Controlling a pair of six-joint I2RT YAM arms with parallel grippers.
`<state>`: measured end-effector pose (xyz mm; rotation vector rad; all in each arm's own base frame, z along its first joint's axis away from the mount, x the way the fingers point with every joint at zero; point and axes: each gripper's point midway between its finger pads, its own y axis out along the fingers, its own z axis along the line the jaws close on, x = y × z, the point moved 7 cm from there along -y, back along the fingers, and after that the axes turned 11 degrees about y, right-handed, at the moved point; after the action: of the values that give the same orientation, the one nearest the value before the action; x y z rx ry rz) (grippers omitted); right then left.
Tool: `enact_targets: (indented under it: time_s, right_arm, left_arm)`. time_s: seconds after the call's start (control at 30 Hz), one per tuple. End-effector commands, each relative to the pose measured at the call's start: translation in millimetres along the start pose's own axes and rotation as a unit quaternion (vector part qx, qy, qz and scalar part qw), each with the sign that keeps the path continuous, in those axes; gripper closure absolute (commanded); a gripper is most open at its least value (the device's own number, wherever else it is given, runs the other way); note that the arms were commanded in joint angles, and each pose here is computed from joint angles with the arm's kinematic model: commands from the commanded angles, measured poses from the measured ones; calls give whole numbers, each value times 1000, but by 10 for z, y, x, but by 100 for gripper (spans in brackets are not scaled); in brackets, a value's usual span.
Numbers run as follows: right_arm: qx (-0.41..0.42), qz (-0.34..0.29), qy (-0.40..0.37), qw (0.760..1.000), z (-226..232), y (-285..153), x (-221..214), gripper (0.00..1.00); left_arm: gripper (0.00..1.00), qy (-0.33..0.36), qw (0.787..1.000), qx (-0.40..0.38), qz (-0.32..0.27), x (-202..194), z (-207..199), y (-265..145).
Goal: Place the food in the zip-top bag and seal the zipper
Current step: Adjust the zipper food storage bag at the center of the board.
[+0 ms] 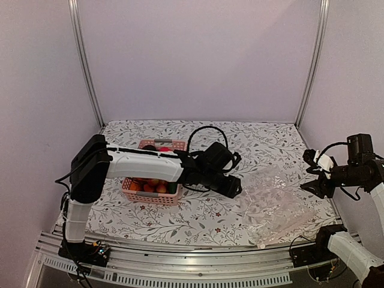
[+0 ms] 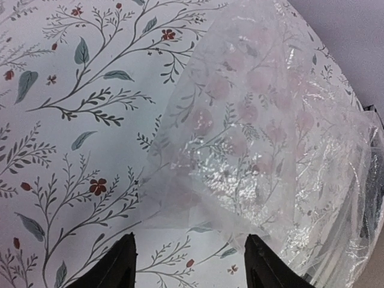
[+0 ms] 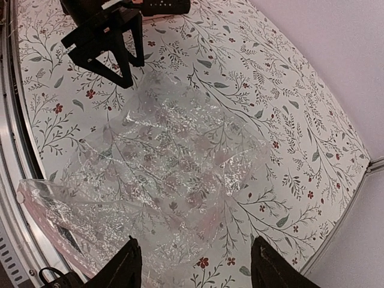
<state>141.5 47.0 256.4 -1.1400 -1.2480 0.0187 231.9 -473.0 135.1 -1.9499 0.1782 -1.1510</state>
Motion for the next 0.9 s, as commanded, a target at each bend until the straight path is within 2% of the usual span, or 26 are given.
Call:
enact_targets:
  time_s: [0.0, 0.1, 0.43, 0.47, 0.6, 0.87]
  right_arm:
    - [20, 1, -3, 1000, 80, -63, 7, 39]
    - [27, 4, 1, 1000, 106, -57, -16, 39]
    - [36, 9, 9, 999, 113, -15, -50, 40]
    - [36, 8, 8, 999, 108, -12, -48, 40]
    - [38, 10, 12, 999, 99, 3, -49, 40]
    - [40, 11, 16, 999, 108, 15, -68, 40]
  left_arm:
    - [40, 18, 1000, -9, -1, 38, 38, 152]
    - [51, 23, 1000, -18, -3, 68, 85, 230]
    - [74, 24, 998, -15, -54, 297, 430, 357]
    - [74, 21, 998, -17, -56, 301, 464, 381]
    - [63, 31, 997, -39, -66, 354, 472, 433]
    - [60, 70, 989, -113, -63, 264, 276, 513]
